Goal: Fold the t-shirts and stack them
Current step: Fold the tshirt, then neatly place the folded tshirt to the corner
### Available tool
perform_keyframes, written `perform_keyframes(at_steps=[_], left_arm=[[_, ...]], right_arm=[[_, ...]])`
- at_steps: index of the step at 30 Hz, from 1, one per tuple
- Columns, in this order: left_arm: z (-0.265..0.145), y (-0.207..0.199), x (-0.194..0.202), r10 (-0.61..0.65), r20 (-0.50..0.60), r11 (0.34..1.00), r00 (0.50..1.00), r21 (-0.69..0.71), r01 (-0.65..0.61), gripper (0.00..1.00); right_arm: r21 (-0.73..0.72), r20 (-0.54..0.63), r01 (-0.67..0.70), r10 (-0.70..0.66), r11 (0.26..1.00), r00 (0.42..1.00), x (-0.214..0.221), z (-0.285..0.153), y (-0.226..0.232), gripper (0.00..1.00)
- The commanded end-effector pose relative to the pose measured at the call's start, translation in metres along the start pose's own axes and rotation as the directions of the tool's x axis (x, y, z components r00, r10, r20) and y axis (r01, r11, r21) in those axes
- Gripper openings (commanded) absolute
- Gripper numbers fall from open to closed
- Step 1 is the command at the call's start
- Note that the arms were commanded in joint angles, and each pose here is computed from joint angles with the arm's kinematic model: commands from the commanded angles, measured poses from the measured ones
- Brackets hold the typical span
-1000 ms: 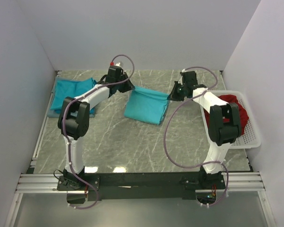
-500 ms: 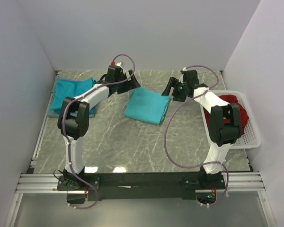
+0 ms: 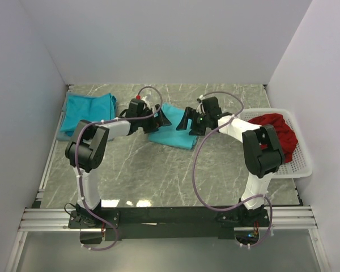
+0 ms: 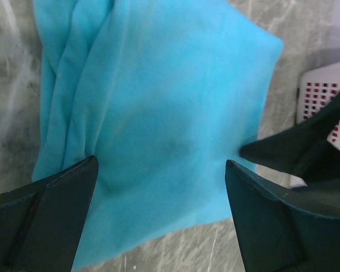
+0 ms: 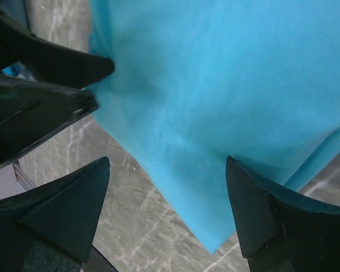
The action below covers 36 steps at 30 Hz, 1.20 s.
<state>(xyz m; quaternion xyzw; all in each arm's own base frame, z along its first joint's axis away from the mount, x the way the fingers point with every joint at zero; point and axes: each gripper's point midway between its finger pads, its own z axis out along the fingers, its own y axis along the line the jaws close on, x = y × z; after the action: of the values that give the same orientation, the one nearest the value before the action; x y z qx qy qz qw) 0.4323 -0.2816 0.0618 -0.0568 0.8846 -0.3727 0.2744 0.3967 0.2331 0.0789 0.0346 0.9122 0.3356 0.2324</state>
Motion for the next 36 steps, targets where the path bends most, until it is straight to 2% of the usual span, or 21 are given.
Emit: perform_keyframes(at_steps=[1, 9, 14, 17, 19, 21, 22, 24, 26, 28, 30, 33, 36], left_arm=[[-0.021, -0.013, 0.018, -0.021, -0.016, 0.998, 1.0, 0.067, 0.022, 0.99], [-0.056, 0.008, 0.075, -0.072, -0.021, 0.997, 0.997, 0.009, 0.072, 0.99], [-0.078, 0.011, 0.129, -0.076, -0.078, 0.996, 0.994, -0.046, 0.073, 0.99], [-0.095, 0.009, 0.147, -0.085, -0.06, 0.993, 0.995, -0.086, 0.079, 0.99], [-0.109, -0.001, 0.14, -0.059, 0.003, 0.994, 0.998, -0.094, 0.059, 0.99], [-0.12, -0.002, 0.135, -0.044, 0.03, 0.99, 0.999, -0.131, 0.048, 1.0], [-0.13, -0.015, 0.118, -0.025, 0.091, 0.993, 0.996, -0.113, 0.035, 0.99], [-0.147, -0.028, 0.103, -0.001, 0.143, 0.994, 0.99, -0.104, 0.016, 0.99], [-0.163, -0.039, 0.082, 0.018, 0.234, 0.994, 0.972, -0.105, 0.007, 0.99], [-0.19, -0.054, 0.059, 0.028, 0.34, 0.997, 0.94, -0.082, 0.0, 1.0], [-0.217, -0.059, 0.037, 0.039, 0.454, 0.996, 0.89, -0.09, 0.002, 0.99], [-0.243, -0.054, 0.015, 0.035, 0.57, 0.99, 0.821, -0.133, 0.05, 1.0], [-0.249, -0.045, 0.004, 0.043, 0.625, 0.982, 0.78, -0.168, 0.08, 0.99]], right_arm=[[0.0, -0.008, -0.009, 0.009, 1.0, 1.0, 0.013, 0.006, -0.005, 0.89], [0.04, -0.069, 0.003, 0.0, 0.999, 0.998, 0.06, -0.003, -0.027, 0.89], [0.048, -0.099, 0.035, -0.03, 0.998, 0.995, 0.099, -0.019, -0.026, 0.89], [0.079, -0.087, 0.053, -0.046, 0.995, 0.995, 0.11, -0.032, -0.027, 0.89], [0.089, -0.058, 0.071, -0.066, 0.994, 0.996, 0.106, -0.04, -0.024, 0.9], [0.074, -0.009, 0.1, -0.099, 0.992, 0.995, 0.095, -0.055, -0.01, 0.9], [0.07, 0.017, 0.113, -0.115, 0.991, 0.993, 0.088, -0.061, -0.003, 0.9], [0.072, 0.102, 0.144, -0.151, 0.987, 0.983, 0.07, -0.081, 0.01, 0.9], [0.071, 0.199, 0.168, -0.179, 0.983, 0.964, 0.051, -0.108, 0.026, 0.9], [0.133, 0.301, 0.149, -0.184, 0.98, 0.936, 0.032, -0.13, 0.026, 0.92], [0.182, 0.423, 0.119, -0.187, 0.976, 0.887, 0.016, -0.162, 0.028, 0.92], [0.23, 0.575, 0.027, -0.158, 0.973, 0.802, 0.004, -0.201, 0.017, 0.96], [0.204, 0.682, -0.054, -0.102, 0.978, 0.724, 0.002, -0.232, 0.013, 0.97]])
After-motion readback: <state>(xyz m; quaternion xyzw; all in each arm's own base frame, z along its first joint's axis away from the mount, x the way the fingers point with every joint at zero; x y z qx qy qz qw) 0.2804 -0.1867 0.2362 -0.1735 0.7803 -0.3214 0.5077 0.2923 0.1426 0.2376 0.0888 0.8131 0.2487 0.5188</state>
